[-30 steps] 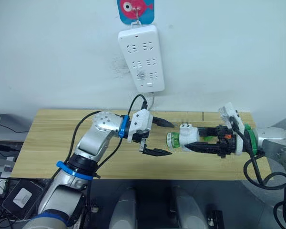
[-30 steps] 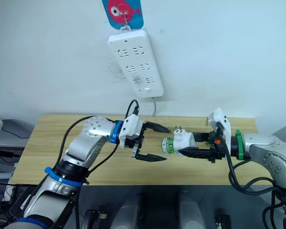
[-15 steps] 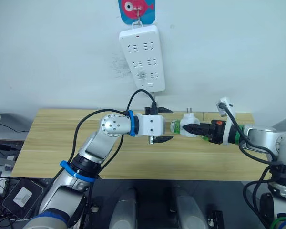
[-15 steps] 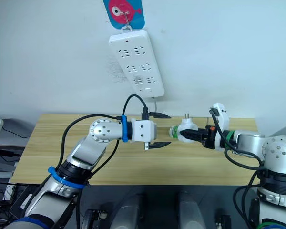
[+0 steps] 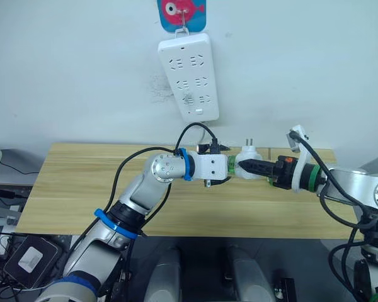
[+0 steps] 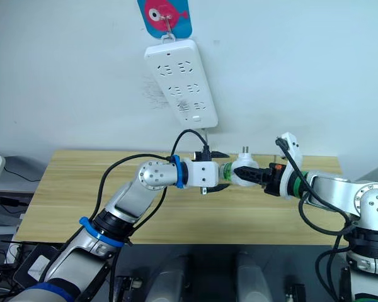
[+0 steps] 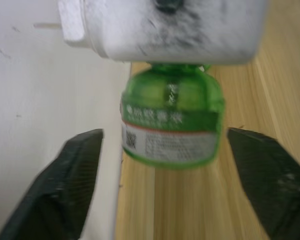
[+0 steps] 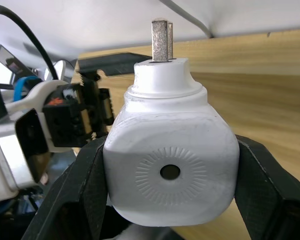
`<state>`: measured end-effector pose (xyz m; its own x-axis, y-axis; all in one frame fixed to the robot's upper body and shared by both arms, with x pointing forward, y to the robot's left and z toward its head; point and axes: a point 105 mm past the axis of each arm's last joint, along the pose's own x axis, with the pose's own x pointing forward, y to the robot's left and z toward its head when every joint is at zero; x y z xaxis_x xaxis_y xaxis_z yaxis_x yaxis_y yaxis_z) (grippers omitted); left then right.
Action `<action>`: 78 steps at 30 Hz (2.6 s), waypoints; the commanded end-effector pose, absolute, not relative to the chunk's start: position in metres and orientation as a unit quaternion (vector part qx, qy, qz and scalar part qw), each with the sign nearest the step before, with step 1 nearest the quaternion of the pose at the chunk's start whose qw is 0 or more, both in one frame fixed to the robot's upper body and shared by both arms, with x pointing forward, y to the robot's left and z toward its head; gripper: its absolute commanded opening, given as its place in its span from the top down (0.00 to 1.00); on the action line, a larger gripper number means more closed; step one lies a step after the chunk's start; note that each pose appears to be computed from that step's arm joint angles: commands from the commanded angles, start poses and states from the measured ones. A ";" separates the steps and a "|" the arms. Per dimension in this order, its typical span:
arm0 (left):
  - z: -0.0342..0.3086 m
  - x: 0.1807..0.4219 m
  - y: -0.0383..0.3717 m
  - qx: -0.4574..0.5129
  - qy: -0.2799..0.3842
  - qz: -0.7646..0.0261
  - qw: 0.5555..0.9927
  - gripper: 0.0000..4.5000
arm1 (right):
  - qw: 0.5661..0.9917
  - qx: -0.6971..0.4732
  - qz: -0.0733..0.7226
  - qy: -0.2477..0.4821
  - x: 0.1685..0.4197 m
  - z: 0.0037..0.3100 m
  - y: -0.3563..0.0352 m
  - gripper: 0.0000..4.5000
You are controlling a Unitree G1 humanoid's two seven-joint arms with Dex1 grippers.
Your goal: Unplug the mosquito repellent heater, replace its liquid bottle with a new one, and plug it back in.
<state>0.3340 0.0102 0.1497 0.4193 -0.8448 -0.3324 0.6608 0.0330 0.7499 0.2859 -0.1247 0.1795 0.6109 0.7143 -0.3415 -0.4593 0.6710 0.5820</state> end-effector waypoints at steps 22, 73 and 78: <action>0.167 0.323 -0.005 0.458 -0.165 -0.528 0.696 0.10 | 0.866 0.235 0.355 0.262 0.280 0.195 -0.115 0.33; 0.189 0.323 -0.025 0.019 -0.166 -0.486 0.858 0.50 | 0.944 0.041 0.323 -0.057 0.277 0.218 -0.106 0.00; 0.188 0.321 -0.025 0.025 -0.164 -0.490 0.856 0.50 | 0.945 0.064 0.312 -0.069 0.286 0.223 -0.099 0.00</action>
